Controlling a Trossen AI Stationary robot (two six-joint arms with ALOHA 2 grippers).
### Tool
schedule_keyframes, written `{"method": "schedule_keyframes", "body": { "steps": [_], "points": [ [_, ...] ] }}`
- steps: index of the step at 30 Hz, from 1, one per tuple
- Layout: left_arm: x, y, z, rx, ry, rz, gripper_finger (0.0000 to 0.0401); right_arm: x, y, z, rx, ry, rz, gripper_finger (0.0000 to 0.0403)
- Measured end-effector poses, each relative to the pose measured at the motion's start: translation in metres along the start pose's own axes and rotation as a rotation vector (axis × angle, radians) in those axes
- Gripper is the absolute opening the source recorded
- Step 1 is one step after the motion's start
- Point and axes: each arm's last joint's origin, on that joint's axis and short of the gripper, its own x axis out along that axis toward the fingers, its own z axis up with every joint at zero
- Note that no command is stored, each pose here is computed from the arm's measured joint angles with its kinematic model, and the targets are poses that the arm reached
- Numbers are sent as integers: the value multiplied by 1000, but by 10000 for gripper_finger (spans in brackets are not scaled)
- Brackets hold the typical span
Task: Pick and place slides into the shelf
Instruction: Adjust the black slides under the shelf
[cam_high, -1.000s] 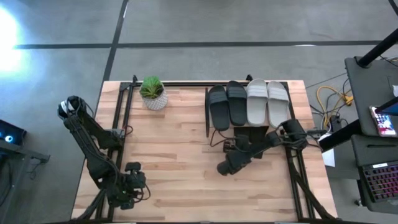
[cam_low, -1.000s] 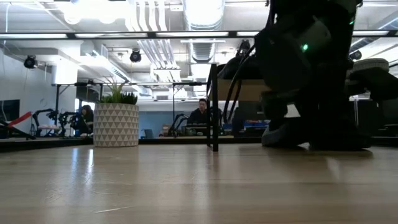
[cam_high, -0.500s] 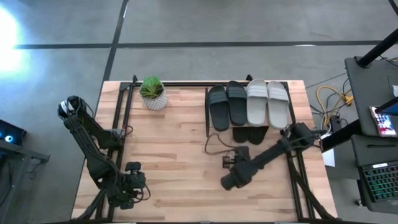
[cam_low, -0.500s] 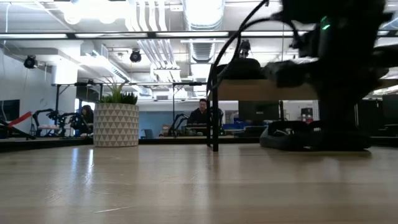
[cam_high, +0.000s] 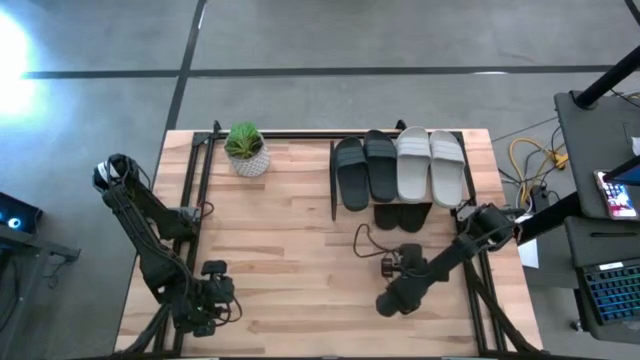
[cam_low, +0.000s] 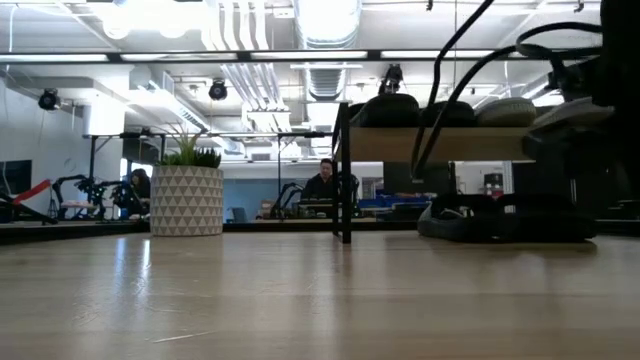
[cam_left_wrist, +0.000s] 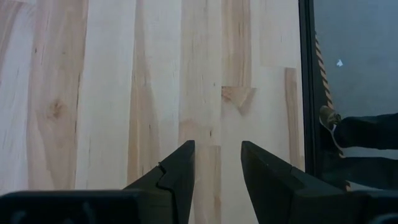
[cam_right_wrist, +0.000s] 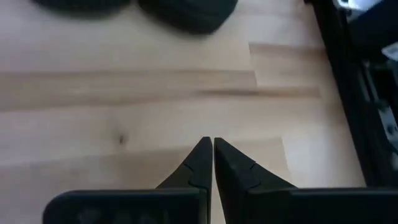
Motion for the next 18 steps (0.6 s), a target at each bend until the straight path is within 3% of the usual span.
{"method": "schedule_keyframes", "body": {
  "steps": [9, 18],
  "points": [
    [0, 0, 0, -2, -3, 0, 115, 23, 8, 18, -16, -103, -18, 9],
    [0, 0, 0, -4, -3, 0, 115, 49, 7, 32, -45, -110, -142, 9]
  ]
}}
